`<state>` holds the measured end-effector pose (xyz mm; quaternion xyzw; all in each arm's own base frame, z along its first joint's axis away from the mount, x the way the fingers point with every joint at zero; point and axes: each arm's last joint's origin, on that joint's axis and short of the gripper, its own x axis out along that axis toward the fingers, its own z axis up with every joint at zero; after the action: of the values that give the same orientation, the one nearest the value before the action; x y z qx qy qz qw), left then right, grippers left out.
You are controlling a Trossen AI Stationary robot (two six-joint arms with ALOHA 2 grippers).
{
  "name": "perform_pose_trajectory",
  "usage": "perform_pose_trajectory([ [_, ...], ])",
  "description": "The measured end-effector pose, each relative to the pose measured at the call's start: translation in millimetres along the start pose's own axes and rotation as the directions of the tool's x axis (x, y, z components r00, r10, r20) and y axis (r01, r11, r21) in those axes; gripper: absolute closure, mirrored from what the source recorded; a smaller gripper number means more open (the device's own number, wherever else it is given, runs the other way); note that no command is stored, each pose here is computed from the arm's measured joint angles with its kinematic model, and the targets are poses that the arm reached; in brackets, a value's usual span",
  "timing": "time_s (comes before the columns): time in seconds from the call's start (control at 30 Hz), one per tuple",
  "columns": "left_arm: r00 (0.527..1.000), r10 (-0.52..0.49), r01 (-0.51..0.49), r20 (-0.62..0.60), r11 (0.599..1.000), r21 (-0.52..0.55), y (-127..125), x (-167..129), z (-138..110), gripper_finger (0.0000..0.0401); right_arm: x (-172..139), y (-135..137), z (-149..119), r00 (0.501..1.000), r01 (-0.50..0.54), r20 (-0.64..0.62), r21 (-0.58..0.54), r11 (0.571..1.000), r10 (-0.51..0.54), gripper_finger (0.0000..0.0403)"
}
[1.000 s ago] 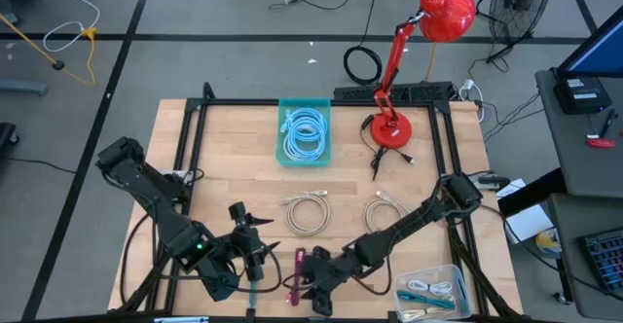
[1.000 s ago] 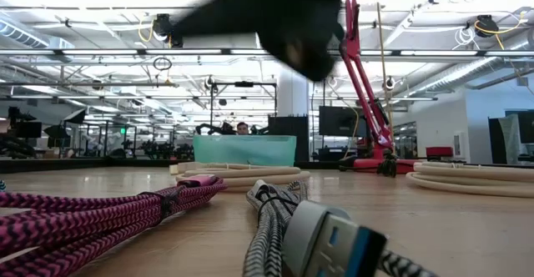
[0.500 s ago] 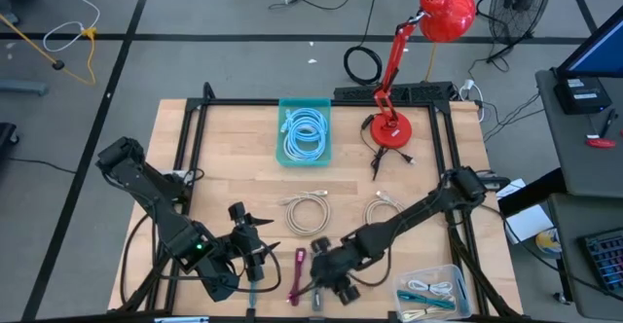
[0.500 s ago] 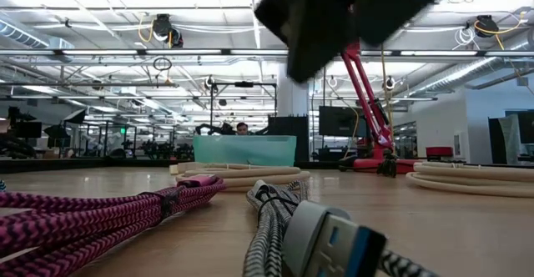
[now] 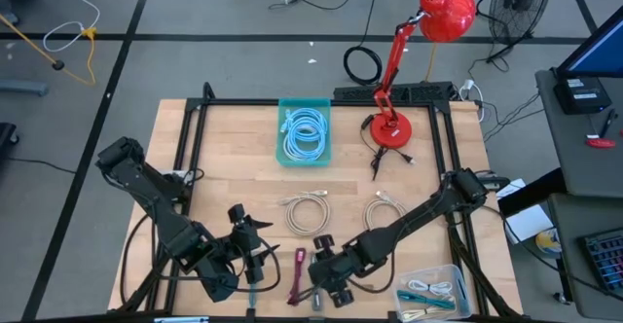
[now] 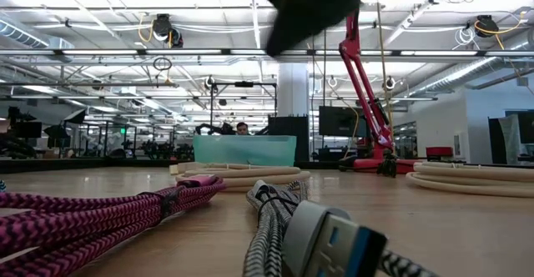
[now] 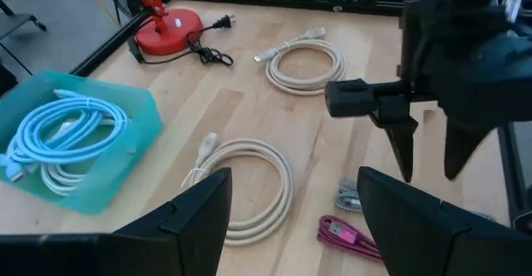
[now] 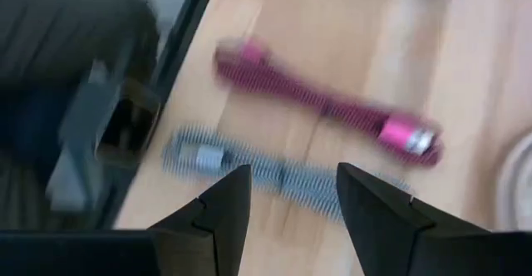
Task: Pick & Place USB Port
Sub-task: Put the gray USB cable into the transparent bin
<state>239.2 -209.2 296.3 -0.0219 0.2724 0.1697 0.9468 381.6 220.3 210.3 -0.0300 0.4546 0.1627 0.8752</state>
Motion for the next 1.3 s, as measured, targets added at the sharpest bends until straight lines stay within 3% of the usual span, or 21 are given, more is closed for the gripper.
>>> perform_pose_trajectory([
  [0.27, 1.000, -0.018, 0.018, -0.003, 1.000, -0.021, -3.4, -3.7, -3.1, 0.0139, 34.5, 15.5, -5.2, 0.997, 0.026, 0.073, 0.053, 0.998, -0.030, 0.0249],
  [0.47, 0.999, -0.039, 0.039, -0.014, 0.999, -0.015, -11.7, -7.2, -11.5, 0.0139, 58.2, 19.3, -17.0, 1.000, -0.004, 0.027, 0.089, 0.996, 0.001, 0.0264],
  [1.3, 0.999, -0.051, 0.051, -0.007, 0.998, -0.022, -14.5, -12.3, -14.2, 0.0139, 55.6, 21.5, -35.7, 0.988, 0.082, -0.144, 0.126, 0.989, -0.063, 0.0271],
])
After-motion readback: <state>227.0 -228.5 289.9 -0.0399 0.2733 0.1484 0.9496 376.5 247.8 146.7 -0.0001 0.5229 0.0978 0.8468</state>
